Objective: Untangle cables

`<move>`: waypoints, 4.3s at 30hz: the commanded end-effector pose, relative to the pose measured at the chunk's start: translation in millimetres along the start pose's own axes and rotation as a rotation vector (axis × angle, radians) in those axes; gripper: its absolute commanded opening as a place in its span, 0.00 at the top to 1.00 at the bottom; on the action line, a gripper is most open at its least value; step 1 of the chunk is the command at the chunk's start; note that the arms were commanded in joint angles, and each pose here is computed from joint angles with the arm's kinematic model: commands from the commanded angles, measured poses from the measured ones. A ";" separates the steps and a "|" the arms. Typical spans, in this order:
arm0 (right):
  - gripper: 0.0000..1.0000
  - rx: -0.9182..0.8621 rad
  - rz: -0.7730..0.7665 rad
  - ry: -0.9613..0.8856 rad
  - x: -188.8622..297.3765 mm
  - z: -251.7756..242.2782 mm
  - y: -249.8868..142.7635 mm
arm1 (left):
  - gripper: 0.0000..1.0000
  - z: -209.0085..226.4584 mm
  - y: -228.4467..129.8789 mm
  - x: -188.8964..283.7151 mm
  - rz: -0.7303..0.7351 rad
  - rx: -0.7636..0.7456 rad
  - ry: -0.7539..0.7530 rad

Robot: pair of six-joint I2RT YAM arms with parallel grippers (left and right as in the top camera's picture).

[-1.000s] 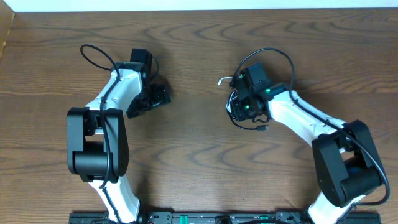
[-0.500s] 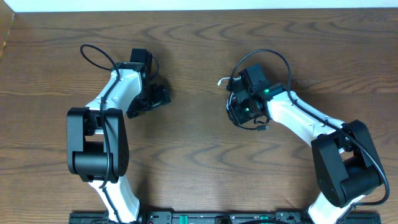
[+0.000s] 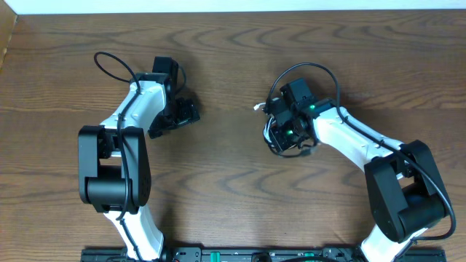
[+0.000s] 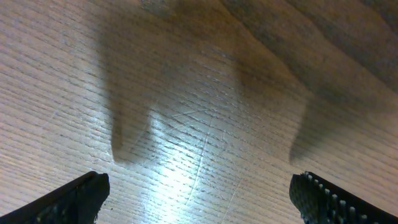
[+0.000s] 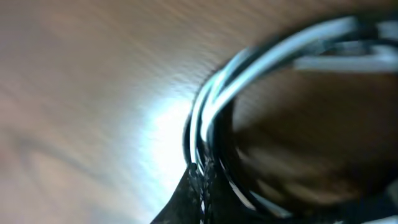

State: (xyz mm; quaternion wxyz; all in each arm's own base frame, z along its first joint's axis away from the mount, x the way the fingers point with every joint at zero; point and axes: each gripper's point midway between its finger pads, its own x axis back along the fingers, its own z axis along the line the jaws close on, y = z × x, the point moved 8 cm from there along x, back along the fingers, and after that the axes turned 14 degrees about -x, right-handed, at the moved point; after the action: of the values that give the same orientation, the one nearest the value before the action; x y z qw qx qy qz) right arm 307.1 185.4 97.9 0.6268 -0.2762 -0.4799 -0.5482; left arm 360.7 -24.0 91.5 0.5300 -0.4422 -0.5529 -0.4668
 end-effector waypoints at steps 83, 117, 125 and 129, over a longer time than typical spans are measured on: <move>0.99 -0.057 -0.143 -0.294 14.5 -45.0 20.8 | 0.02 0.5 5.0 8.2 -0.029 0.001 0.006; 0.03 0.090 -0.271 -0.044 -12.8 -2.8 54.2 | 0.02 0.4 5.1 8.3 -0.029 0.001 0.006; 0.87 0.099 -0.303 -0.038 -11.9 -1.9 59.6 | 0.02 0.5 5.1 8.3 -0.029 0.001 0.006; 0.97 0.111 -0.340 -0.030 -10.0 0.0 65.4 | 0.02 0.5 5.1 8.3 -0.029 0.000 0.006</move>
State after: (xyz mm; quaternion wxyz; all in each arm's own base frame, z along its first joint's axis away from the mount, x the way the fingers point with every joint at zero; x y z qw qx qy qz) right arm 365.8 202.3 97.1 0.5341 -0.1762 -0.5564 -0.6117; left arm 360.8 -24.0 91.5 0.5299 -0.4421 -0.5530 -0.4669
